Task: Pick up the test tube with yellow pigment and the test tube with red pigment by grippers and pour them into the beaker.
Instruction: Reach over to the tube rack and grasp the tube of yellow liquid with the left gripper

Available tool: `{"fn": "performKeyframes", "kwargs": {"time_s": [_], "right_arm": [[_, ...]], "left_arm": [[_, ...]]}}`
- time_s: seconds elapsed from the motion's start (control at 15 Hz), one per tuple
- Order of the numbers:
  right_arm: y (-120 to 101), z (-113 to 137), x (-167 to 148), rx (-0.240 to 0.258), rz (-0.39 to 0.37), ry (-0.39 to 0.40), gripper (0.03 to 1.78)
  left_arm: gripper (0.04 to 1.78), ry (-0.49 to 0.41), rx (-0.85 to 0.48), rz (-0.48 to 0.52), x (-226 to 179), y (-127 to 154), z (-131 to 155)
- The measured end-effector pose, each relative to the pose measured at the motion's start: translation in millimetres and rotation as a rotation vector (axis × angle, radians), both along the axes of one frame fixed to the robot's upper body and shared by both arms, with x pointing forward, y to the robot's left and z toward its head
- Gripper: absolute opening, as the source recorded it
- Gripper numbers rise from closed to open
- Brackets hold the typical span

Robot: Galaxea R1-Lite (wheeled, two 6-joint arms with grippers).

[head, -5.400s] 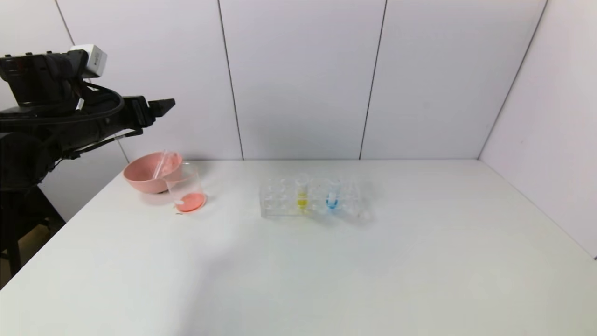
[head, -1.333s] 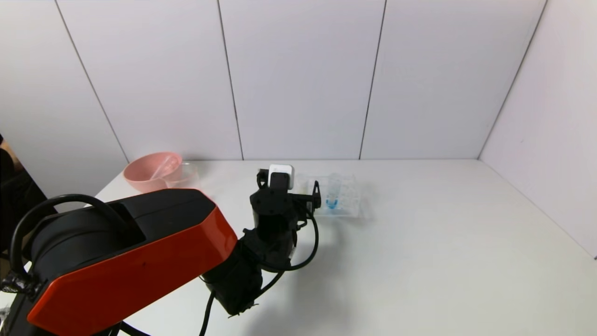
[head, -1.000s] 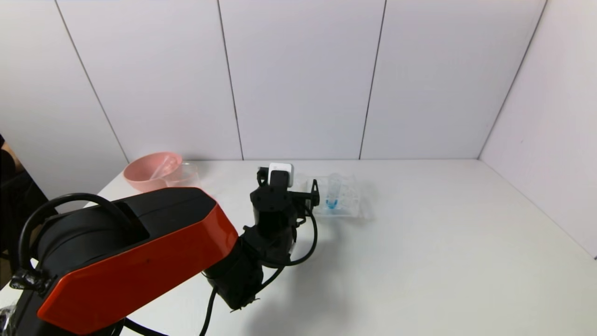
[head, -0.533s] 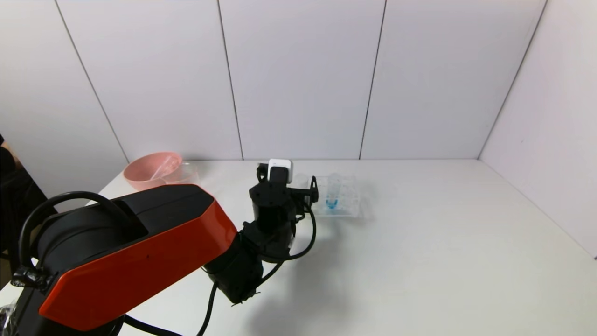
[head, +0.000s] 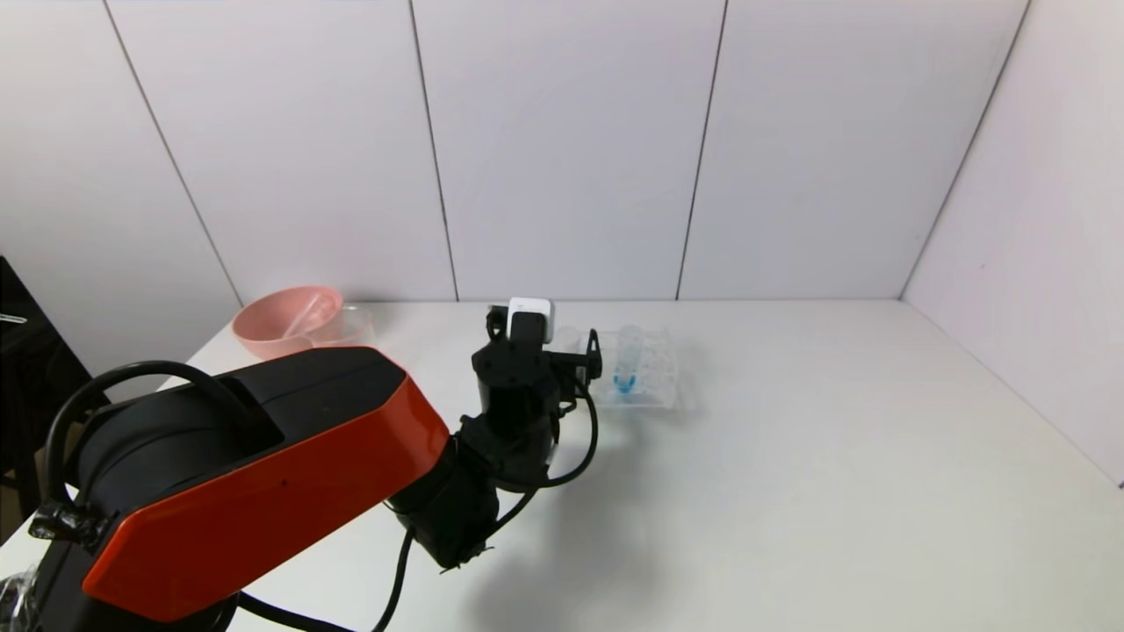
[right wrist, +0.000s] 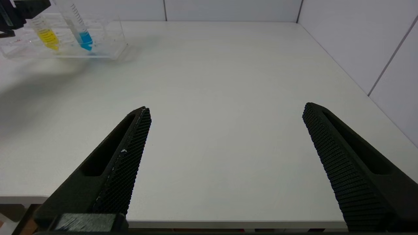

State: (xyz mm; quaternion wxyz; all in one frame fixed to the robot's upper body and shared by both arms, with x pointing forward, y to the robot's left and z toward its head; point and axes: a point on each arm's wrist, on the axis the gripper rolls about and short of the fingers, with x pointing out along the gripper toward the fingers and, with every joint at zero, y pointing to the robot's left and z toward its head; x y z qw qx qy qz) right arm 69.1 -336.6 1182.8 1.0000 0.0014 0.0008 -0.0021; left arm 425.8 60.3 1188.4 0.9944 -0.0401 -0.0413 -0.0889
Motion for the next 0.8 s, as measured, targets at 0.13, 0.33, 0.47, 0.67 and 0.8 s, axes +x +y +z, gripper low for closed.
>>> {"fn": "performKeyframes", "kwargs": {"time_s": [0.13,0.33,0.47,0.67,0.8], "right_arm": [[0.0,0.0,0.0,0.000,0.000,0.000,1.70],[0.0,0.0,0.0,0.000,0.000,0.000,1.70],[0.0,0.0,0.0,0.000,0.000,0.000,1.70],[0.0,0.0,0.0,0.000,0.000,0.000,1.70],[0.0,0.0,0.0,0.000,0.000,0.000,1.70]], "left_arm": [[1.78,-0.004,0.001,0.000,0.5,-0.5,0.7],[1.78,-0.010,0.012,0.000,0.9,-1.9,0.5],[1.78,-0.015,0.008,-0.006,0.3,-4.7,1.1],[1.78,-0.016,0.007,-0.016,-1.5,-9.0,-0.5],[1.78,-0.014,0.008,-0.024,-3.2,-11.7,-1.7]]}}
